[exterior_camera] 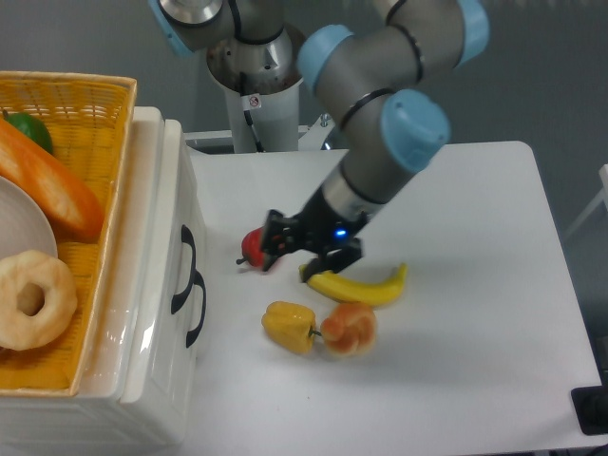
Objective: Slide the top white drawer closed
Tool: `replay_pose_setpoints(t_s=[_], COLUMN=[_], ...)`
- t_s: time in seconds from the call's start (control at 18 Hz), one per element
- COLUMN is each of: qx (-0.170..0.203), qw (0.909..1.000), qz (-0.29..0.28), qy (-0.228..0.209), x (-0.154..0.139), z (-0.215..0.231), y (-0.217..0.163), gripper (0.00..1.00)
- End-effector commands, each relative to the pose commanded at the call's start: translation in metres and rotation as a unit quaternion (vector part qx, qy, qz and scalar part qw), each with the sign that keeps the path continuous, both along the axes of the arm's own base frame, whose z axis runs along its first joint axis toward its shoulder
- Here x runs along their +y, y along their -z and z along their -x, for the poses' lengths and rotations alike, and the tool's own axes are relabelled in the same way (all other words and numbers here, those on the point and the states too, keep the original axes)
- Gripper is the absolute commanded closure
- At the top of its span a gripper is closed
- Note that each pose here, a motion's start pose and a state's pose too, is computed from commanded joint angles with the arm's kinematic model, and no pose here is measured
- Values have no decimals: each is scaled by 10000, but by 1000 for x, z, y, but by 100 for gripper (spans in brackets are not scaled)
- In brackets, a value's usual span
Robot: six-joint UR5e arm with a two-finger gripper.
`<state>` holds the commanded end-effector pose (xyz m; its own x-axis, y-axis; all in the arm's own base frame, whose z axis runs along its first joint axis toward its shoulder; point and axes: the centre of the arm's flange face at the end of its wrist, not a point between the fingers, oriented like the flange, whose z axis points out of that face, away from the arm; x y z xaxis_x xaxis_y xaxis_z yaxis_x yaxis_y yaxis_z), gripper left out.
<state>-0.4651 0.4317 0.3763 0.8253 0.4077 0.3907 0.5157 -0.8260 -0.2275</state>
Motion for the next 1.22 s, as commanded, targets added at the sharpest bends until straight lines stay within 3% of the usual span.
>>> replay_pose_setpoints(t_s=[0.11,0.22,0.56,0.67,0.89,1.22], qx=[312,695,1501,1709,2043,2169], qw=[9993,9966,9798,9691,9376,9132], qz=[71,404,963,1022,1054,1311], qy=[-214,-150,905,1457,2608,3190], x=[-23,-40,-73,-82,-105,-132], z=[26,42,71,78,99,130], y=[-2,1,11,11,24,40], gripper=[0,0,0,0,0,0])
